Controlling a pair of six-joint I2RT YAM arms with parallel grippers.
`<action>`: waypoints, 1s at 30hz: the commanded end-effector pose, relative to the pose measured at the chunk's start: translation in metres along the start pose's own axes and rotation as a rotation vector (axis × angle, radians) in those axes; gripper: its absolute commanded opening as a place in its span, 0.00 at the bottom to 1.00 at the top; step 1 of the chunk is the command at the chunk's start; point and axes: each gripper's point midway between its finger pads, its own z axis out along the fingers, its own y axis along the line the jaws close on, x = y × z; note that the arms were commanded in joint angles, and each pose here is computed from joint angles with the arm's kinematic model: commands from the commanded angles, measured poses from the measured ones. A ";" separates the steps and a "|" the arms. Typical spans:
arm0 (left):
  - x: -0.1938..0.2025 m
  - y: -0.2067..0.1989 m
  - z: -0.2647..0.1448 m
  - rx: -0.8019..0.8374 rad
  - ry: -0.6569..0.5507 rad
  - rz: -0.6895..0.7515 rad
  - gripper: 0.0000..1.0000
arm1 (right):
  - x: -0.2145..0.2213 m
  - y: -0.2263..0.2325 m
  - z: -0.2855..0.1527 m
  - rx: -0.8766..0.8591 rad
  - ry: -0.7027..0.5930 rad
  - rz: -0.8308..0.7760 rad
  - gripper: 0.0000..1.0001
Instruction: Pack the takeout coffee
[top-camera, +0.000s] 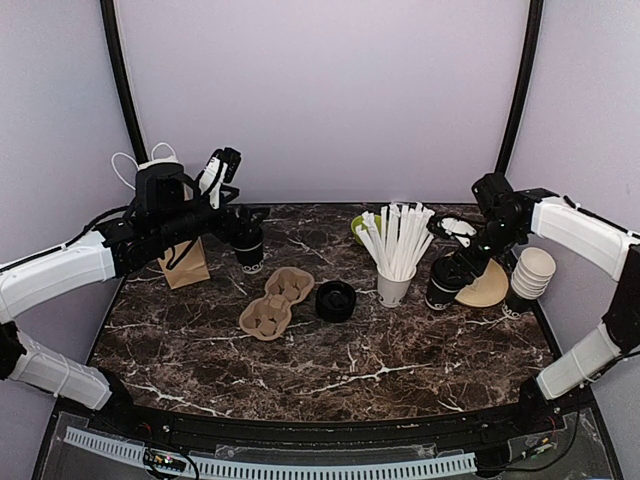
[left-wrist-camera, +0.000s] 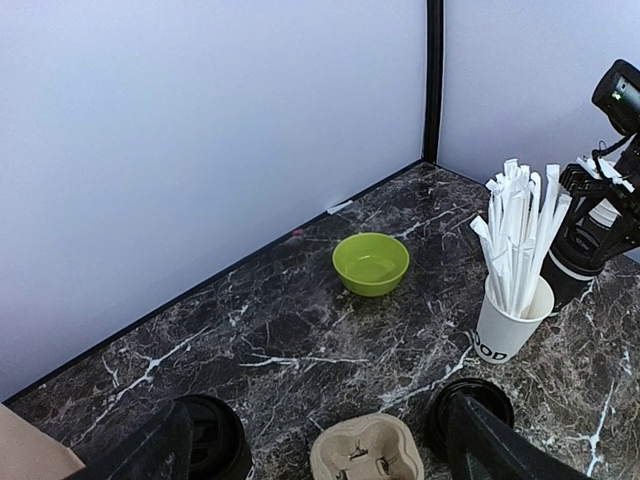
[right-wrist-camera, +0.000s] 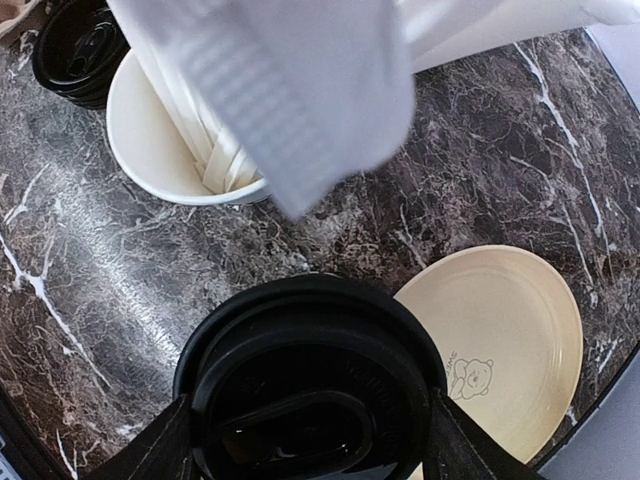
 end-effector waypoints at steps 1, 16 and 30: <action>-0.017 0.004 -0.008 -0.011 -0.032 0.011 0.91 | -0.004 -0.012 0.006 0.042 -0.015 0.014 0.72; -0.002 -0.003 0.012 0.040 0.156 -0.073 0.85 | -0.011 0.004 -0.018 -0.008 -0.055 0.020 0.87; 0.053 -0.044 -0.003 0.198 0.440 -0.201 0.58 | -0.020 0.049 -0.080 -0.056 -0.218 -0.037 0.77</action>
